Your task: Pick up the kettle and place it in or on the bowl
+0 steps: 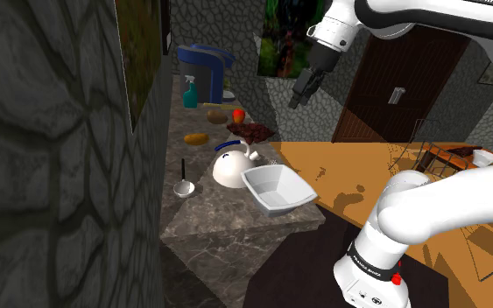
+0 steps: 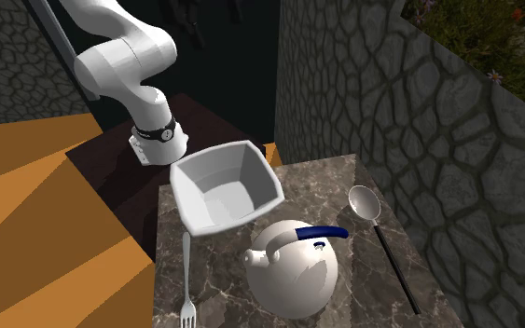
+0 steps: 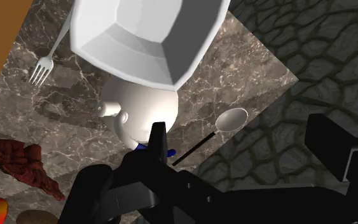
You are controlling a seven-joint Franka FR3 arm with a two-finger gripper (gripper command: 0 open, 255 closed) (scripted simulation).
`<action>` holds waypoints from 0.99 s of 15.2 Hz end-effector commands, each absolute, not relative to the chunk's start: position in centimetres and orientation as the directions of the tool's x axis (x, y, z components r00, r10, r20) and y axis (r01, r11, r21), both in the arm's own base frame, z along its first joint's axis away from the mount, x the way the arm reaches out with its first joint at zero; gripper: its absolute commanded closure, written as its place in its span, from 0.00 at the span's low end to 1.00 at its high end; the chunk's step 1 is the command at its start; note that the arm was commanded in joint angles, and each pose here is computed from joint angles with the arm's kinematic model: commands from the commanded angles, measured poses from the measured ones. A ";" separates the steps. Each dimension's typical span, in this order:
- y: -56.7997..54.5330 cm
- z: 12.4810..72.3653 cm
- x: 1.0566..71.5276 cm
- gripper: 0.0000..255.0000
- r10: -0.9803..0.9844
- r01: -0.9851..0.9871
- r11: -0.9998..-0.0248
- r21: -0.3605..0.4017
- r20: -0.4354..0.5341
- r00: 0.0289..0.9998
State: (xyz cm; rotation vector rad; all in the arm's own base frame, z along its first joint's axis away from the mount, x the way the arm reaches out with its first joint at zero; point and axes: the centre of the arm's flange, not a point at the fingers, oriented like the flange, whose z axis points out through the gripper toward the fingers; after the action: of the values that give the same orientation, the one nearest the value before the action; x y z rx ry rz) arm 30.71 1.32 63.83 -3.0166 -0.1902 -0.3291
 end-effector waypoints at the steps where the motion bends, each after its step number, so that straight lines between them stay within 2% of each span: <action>1: 1.3 63.8 30.7 0.00 0.113 0.135 -0.987 -0.087 0.221 0.969; 8: -2.0 57.8 36.8 0.00 0.330 0.341 -0.940 -0.018 0.209 0.921; 15: -4.4 51.9 43.4 0.00 0.531 0.533 -0.845 0.046 0.182 0.827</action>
State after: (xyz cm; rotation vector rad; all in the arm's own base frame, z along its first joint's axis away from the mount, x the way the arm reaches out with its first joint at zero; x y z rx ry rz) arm 42.37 -3.86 52.69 -3.0028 -0.8173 -0.2964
